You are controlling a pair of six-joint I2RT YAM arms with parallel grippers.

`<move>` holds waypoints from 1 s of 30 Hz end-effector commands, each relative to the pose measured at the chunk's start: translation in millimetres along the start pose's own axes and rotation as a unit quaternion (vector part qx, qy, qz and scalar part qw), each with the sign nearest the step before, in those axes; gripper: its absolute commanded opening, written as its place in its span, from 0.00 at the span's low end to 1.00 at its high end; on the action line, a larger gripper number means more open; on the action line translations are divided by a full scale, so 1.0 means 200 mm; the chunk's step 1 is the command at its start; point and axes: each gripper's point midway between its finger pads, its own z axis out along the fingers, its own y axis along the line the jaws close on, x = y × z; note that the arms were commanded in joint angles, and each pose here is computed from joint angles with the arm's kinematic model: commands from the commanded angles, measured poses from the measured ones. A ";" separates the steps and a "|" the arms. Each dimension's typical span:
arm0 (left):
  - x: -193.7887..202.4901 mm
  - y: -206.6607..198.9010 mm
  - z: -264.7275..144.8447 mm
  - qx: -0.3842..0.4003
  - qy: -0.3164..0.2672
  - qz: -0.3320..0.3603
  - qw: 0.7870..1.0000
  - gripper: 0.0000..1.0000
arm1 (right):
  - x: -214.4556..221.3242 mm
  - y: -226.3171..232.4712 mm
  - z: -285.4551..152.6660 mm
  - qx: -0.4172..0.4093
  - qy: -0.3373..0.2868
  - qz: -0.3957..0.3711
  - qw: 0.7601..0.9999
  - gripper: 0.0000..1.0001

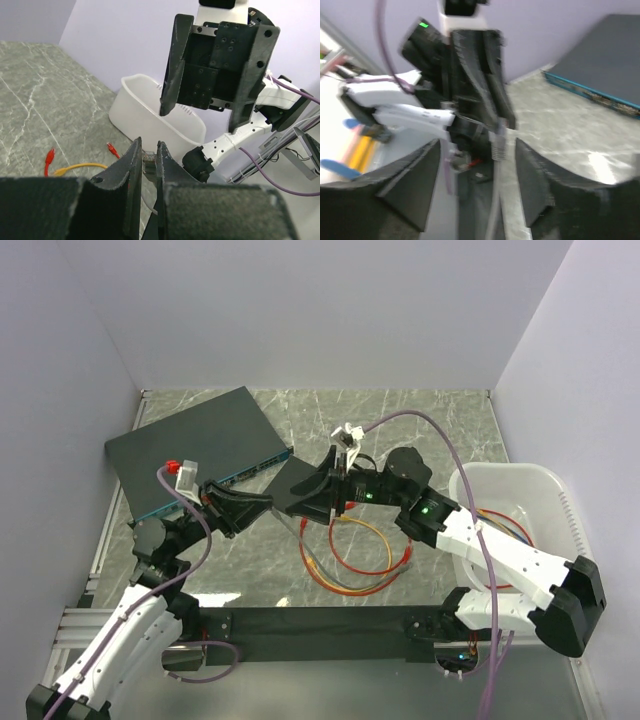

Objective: Insert the plug into the switch port

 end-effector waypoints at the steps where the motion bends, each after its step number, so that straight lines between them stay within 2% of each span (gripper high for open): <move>1: -0.04 -0.04 0.02 0.017 -0.019 0.012 1.000 0.01 | 0.04 -0.12 -0.01 0.061 0.020 -0.027 0.998 0.65; 6: -0.04 -0.05 0.02 0.022 -0.019 0.010 1.000 0.01 | 0.11 -0.16 0.02 0.076 0.042 -0.028 0.996 0.53; 24: -0.01 -0.03 0.06 0.016 -0.010 0.007 1.000 0.01 | 0.16 -0.10 0.08 0.032 0.054 -0.015 0.998 0.40; 30: 0.00 -0.02 0.06 0.011 -0.009 0.008 1.000 0.01 | 0.15 -0.06 0.08 0.013 0.050 -0.013 0.999 0.40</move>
